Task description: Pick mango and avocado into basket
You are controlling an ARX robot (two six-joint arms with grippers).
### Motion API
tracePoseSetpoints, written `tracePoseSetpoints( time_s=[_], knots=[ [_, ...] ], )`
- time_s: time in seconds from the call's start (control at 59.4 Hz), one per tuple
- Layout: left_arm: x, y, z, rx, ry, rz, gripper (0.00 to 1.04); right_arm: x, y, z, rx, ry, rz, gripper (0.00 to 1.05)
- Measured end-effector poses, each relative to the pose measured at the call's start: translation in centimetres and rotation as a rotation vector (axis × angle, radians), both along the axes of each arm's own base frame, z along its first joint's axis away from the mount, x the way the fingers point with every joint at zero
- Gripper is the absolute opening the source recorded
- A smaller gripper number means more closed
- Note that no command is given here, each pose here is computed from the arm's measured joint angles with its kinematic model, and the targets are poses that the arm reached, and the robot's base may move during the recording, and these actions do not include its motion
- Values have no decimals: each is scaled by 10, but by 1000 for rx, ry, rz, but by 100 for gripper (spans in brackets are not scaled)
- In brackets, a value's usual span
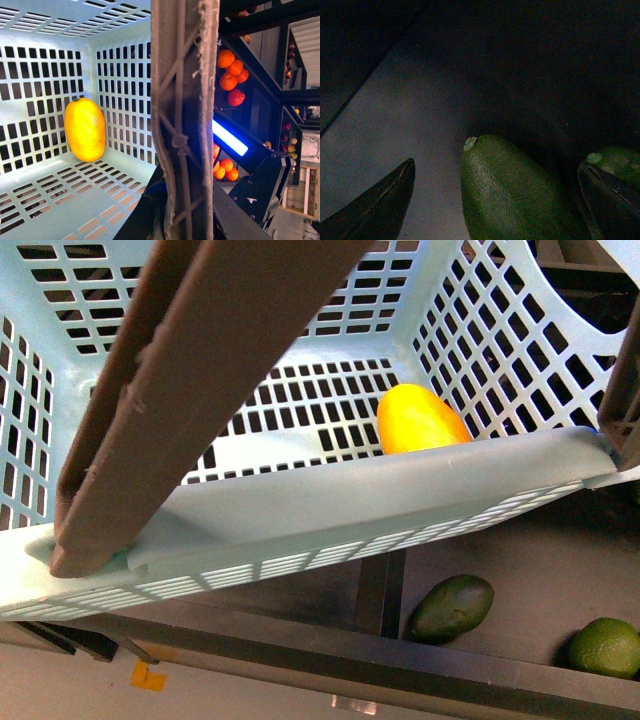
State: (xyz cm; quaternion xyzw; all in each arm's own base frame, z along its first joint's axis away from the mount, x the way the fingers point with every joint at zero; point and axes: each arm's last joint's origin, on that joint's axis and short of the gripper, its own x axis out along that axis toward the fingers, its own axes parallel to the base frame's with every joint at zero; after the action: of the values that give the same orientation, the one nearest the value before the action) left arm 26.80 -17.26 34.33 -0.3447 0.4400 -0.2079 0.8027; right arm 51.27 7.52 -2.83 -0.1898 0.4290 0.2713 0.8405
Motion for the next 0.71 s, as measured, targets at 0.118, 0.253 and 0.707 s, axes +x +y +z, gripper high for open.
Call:
tracePoseSetpoints(
  time_s=[0.118, 0.253, 0.707],
  knots=[
    [0, 0, 0, 0, 0, 0, 7, 1, 0, -8, -1, 14, -6, 96],
    [0, 0, 0, 0, 0, 0, 7, 6, 1, -10, -7, 23, -11, 96],
    [0, 0, 0, 0, 0, 0, 7, 5, -1, -23, -30, 46, -37, 92]
  ],
)
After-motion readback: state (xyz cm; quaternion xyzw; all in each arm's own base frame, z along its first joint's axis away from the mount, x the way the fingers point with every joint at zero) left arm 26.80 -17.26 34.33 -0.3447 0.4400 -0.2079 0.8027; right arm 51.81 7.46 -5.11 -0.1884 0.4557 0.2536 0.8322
